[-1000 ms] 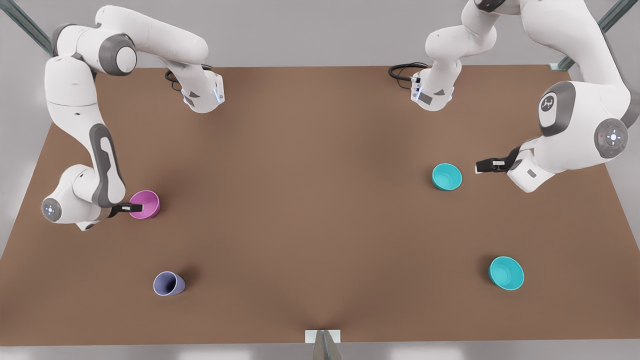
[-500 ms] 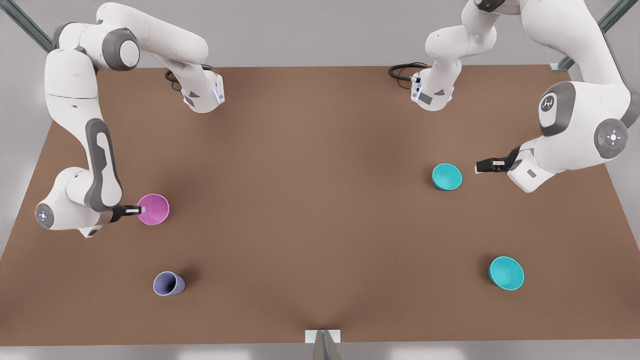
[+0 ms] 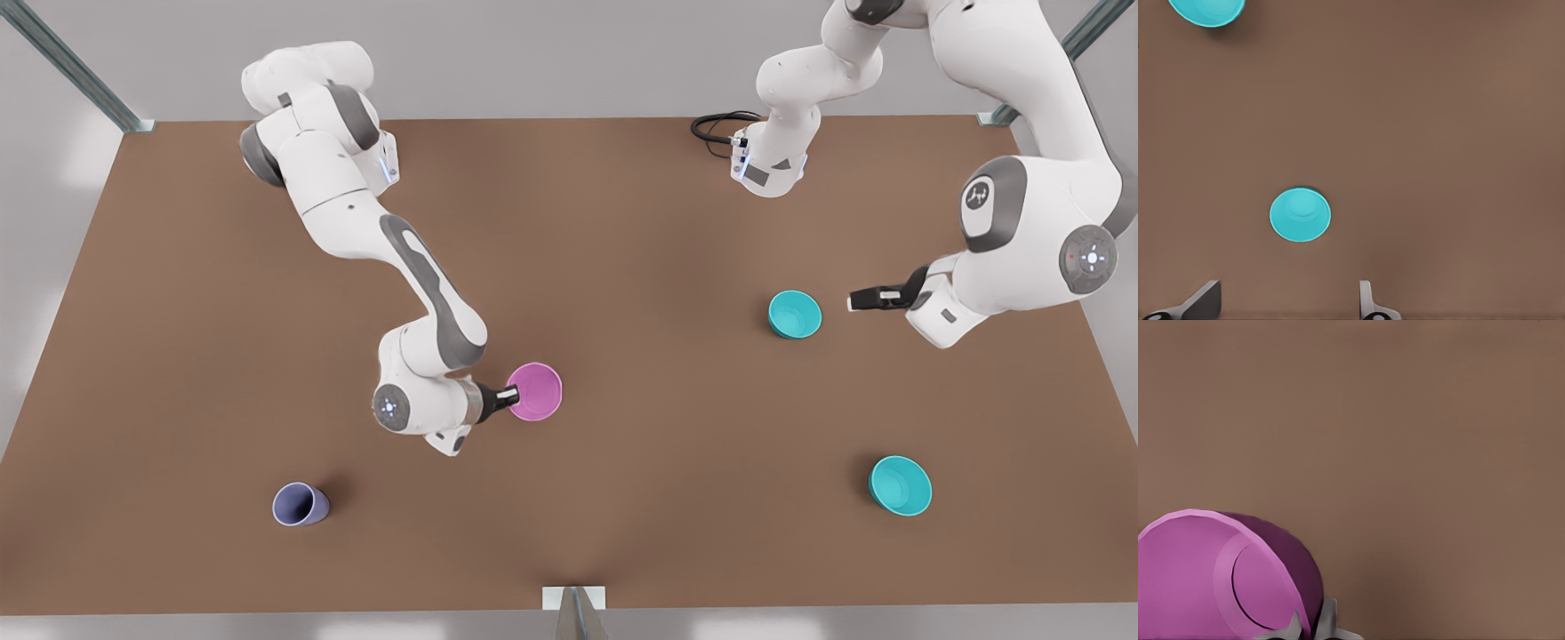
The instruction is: Stack the blue bowl on the pink bowl
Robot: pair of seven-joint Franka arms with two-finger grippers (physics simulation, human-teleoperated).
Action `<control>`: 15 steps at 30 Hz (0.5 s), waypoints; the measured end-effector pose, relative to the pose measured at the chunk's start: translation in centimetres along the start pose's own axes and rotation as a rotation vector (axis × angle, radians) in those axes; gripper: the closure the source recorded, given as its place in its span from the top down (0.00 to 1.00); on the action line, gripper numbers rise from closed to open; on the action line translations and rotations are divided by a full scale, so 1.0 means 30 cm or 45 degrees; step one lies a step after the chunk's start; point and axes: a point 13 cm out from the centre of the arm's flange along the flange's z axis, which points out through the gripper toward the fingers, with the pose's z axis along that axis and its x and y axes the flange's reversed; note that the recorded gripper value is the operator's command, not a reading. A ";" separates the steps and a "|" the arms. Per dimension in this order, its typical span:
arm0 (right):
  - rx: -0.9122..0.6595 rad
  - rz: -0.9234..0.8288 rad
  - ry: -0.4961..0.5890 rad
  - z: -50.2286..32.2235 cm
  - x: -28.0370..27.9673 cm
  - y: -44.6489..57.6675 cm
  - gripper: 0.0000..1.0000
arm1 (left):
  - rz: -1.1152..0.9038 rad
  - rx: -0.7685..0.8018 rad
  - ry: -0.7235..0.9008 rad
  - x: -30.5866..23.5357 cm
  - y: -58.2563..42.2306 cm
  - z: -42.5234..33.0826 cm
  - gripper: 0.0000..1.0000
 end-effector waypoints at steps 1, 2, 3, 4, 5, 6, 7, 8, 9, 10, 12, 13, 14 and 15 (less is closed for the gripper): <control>0.027 0.012 0.001 0.051 -0.014 -0.020 0.21 | -0.013 -0.004 0.024 0.003 0.017 0.037 1.00; 0.047 0.025 0.000 0.090 -0.023 -0.037 0.21 | -0.044 -0.015 0.070 0.004 0.060 0.108 1.00; 0.064 0.038 0.002 0.126 -0.027 -0.049 0.21 | -0.083 -0.026 0.120 0.012 0.115 0.192 1.00; 0.077 0.051 0.001 0.154 -0.031 -0.058 0.21 | -0.115 -0.028 0.170 0.029 0.170 0.275 1.00; 0.084 0.063 -0.002 0.175 -0.036 -0.062 0.21 | -0.138 -0.024 0.228 0.062 0.219 0.376 1.00; 0.089 0.074 -0.007 0.189 -0.040 -0.058 0.21 | -0.149 -0.019 0.270 0.096 0.250 0.467 1.00; 0.089 0.084 -0.013 0.198 -0.045 -0.049 0.21 | -0.147 -0.015 0.295 0.119 0.268 0.542 1.00; 0.088 0.094 -0.021 0.202 -0.050 -0.038 0.58 | -0.146 0.002 0.313 0.140 0.282 0.619 1.00; 0.092 0.105 -0.027 0.207 -0.055 -0.033 1.00 | -0.148 0.028 0.323 0.158 0.293 0.692 1.00; 0.102 0.118 -0.030 0.212 -0.057 -0.031 1.00 | -0.144 0.049 0.317 0.163 0.300 0.747 1.00; 0.131 0.154 -0.039 0.206 -0.061 -0.037 1.00 | -0.117 0.072 0.289 0.163 0.306 0.835 1.00; 0.135 0.174 -0.043 0.199 -0.063 -0.035 1.00 | -0.102 0.078 0.263 0.149 0.311 0.860 1.00; 0.131 0.191 -0.048 0.181 -0.065 -0.027 1.00 | -0.089 0.085 0.245 0.143 0.316 0.891 1.00; 0.122 0.211 -0.054 0.144 -0.070 -0.020 1.00 | -0.078 0.093 0.229 0.138 0.319 0.920 1.00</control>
